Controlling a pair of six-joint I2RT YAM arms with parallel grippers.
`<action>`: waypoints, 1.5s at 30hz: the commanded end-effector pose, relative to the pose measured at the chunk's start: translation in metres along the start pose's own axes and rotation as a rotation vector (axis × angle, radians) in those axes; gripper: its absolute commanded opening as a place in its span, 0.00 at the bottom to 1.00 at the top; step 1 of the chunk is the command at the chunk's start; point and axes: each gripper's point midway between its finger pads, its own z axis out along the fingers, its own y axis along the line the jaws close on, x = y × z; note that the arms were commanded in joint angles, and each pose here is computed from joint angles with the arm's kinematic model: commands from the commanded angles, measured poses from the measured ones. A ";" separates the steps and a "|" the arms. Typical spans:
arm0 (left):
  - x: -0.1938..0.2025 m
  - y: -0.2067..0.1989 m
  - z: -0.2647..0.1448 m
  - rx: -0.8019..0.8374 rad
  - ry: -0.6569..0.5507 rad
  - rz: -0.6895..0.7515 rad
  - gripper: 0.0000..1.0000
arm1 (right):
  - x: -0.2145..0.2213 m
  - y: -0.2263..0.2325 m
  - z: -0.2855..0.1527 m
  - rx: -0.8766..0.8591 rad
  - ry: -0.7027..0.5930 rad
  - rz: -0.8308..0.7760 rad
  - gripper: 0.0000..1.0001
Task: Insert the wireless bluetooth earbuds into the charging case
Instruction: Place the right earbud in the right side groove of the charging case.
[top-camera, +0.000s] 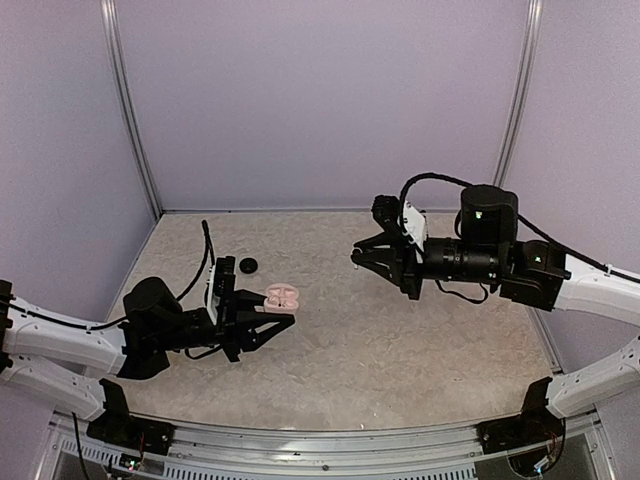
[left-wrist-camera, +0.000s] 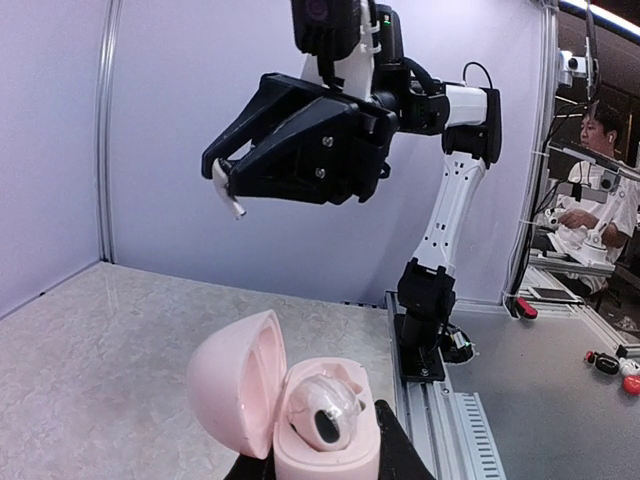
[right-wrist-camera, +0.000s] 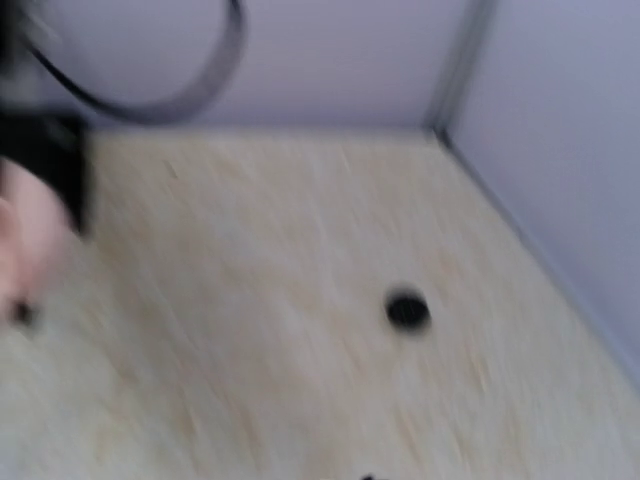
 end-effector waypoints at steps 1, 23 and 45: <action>-0.028 -0.002 0.003 0.031 -0.080 -0.012 0.08 | -0.056 0.021 -0.013 -0.053 -0.218 -0.088 0.17; -0.040 -0.015 0.017 0.103 -0.103 -0.030 0.08 | -0.092 0.094 0.020 -0.156 -0.337 -0.252 0.19; -0.044 -0.016 0.016 0.087 -0.112 -0.018 0.08 | -0.072 0.102 0.043 -0.136 -0.286 -0.296 0.19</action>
